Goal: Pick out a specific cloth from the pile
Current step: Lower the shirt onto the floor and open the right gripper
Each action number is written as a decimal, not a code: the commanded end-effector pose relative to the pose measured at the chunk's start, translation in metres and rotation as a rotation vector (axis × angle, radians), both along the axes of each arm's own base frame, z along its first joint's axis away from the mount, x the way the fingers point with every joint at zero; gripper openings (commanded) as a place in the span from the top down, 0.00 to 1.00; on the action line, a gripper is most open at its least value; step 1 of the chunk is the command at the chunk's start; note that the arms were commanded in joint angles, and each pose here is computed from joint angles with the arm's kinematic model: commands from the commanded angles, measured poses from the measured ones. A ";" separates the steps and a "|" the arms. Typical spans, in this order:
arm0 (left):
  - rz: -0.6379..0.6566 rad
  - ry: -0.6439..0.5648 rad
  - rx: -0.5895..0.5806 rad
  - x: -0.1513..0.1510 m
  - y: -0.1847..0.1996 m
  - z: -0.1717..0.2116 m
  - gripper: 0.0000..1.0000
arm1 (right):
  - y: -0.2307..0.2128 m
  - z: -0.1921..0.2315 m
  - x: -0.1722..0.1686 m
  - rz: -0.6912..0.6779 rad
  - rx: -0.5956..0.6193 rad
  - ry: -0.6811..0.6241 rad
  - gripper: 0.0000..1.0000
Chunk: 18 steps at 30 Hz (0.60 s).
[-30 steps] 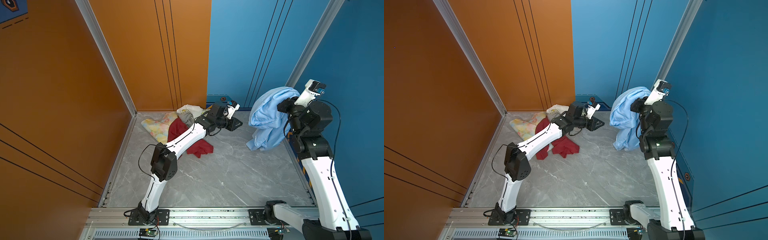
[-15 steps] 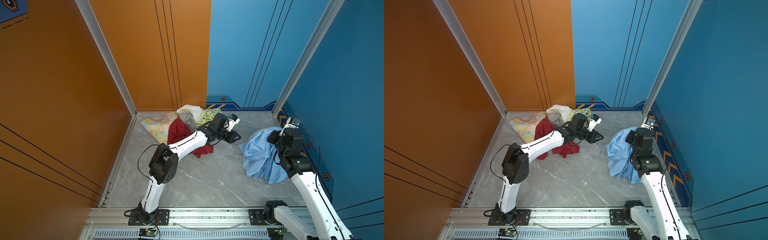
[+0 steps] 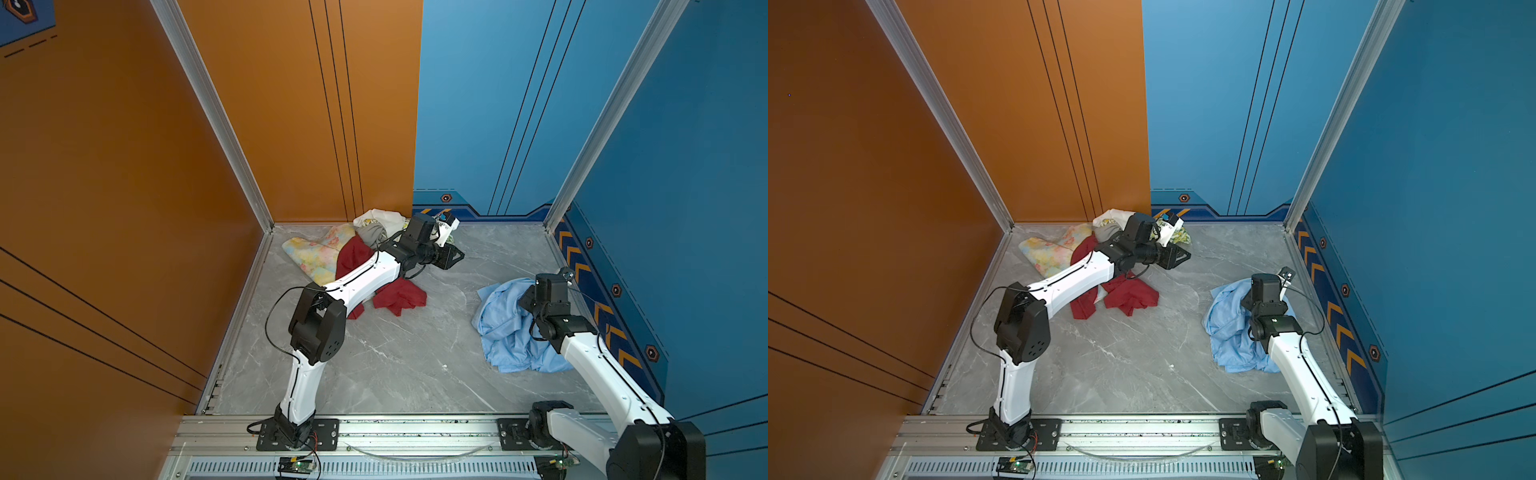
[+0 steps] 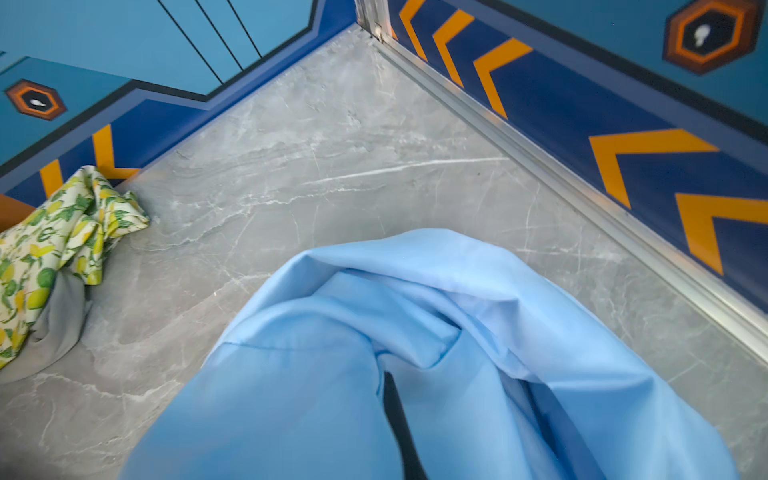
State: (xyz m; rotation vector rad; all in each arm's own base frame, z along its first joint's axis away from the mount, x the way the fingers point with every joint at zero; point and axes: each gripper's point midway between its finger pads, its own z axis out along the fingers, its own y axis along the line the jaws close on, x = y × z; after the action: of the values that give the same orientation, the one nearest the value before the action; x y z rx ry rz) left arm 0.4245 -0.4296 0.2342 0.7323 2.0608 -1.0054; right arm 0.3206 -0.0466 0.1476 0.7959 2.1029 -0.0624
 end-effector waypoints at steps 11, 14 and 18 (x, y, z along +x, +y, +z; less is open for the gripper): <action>0.147 -0.189 -0.072 0.028 0.073 0.101 0.66 | -0.011 -0.076 0.005 -0.166 0.186 0.140 1.00; 0.186 -0.190 -0.049 0.026 0.092 0.106 0.67 | -0.011 -0.090 0.007 -0.167 0.184 0.195 1.00; 0.223 -0.205 -0.038 0.022 0.108 0.111 0.66 | -0.011 -0.097 0.009 -0.154 0.175 0.257 1.00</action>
State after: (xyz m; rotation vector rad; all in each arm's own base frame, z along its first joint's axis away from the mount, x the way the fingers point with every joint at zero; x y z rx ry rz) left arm 0.4524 -0.3295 0.3536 0.5457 1.8610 -0.8555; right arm 0.3239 -0.0561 0.0435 1.0944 2.3002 -0.0710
